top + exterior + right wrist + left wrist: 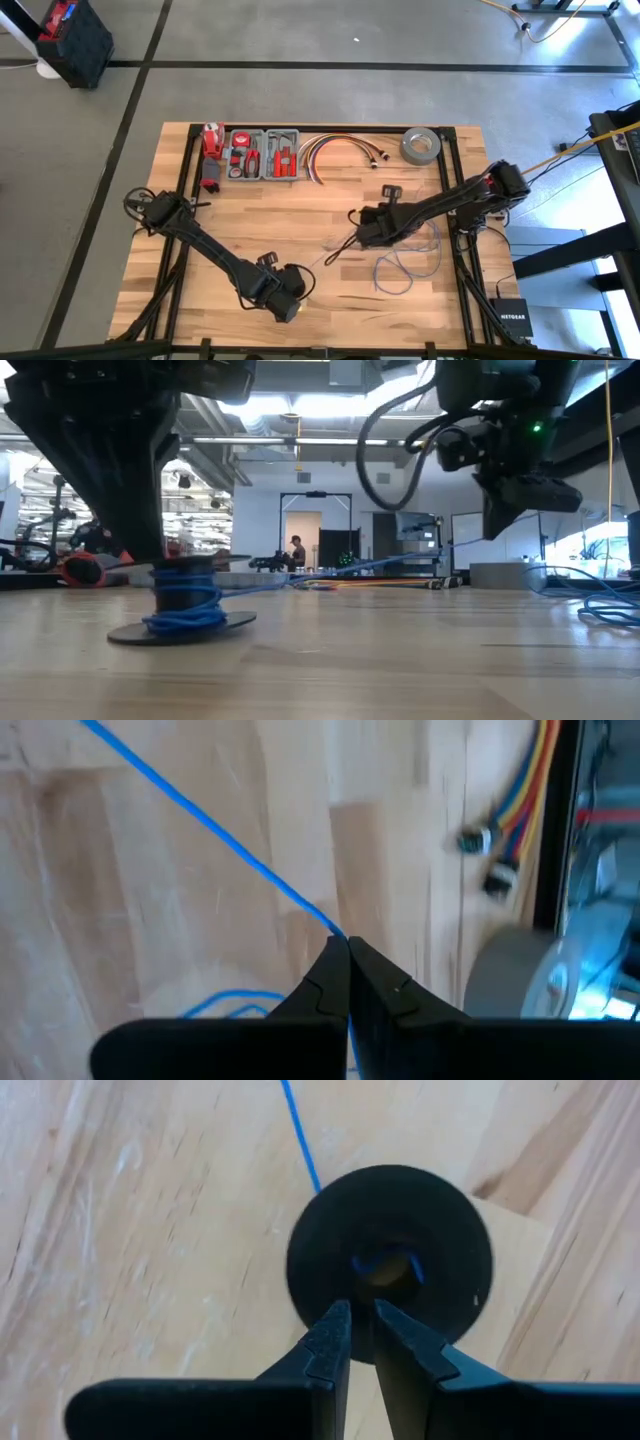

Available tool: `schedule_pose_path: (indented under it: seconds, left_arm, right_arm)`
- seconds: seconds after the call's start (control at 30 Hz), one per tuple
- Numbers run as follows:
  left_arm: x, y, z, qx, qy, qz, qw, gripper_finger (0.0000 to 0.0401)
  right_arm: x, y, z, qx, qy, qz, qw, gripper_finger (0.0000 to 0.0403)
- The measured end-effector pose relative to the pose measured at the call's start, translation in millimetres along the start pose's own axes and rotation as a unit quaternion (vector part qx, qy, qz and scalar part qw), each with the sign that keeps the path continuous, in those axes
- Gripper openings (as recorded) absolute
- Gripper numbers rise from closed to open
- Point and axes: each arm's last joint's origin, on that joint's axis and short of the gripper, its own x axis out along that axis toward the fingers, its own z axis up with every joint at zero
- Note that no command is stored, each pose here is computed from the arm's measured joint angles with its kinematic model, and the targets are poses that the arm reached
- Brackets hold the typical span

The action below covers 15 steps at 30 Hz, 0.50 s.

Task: Coil cords
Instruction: Uncoil the blue wire into the black spool

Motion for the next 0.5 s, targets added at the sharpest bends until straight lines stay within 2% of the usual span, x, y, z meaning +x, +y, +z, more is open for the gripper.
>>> schedule_pose_path:
  seconds: [0.13, 0.27, 0.5]
  left_arm:
    - [-0.9, -0.4, -1.2, 0.002, 0.000, 0.000, 1.000, 0.0040]
    - [-3.7, 1.3, -2.6, 0.004, 0.010, 0.000, 1.000, 0.0040]
    - [-19.0, 5.6, 3.4, 0.012, -0.016, -0.008, 1.000, 0.0040]
  right_arm:
    - [-3.4, -4.2, -8.4, 0.047, 0.034, 0.000, 0.998, 0.0001]
    - [-2.9, -3.2, -8.3, 0.061, 0.042, 0.019, 0.997, 0.0019]
    - [-2.7, 0.9, -2.7, 0.063, 0.025, 0.054, 0.996, 0.0097]
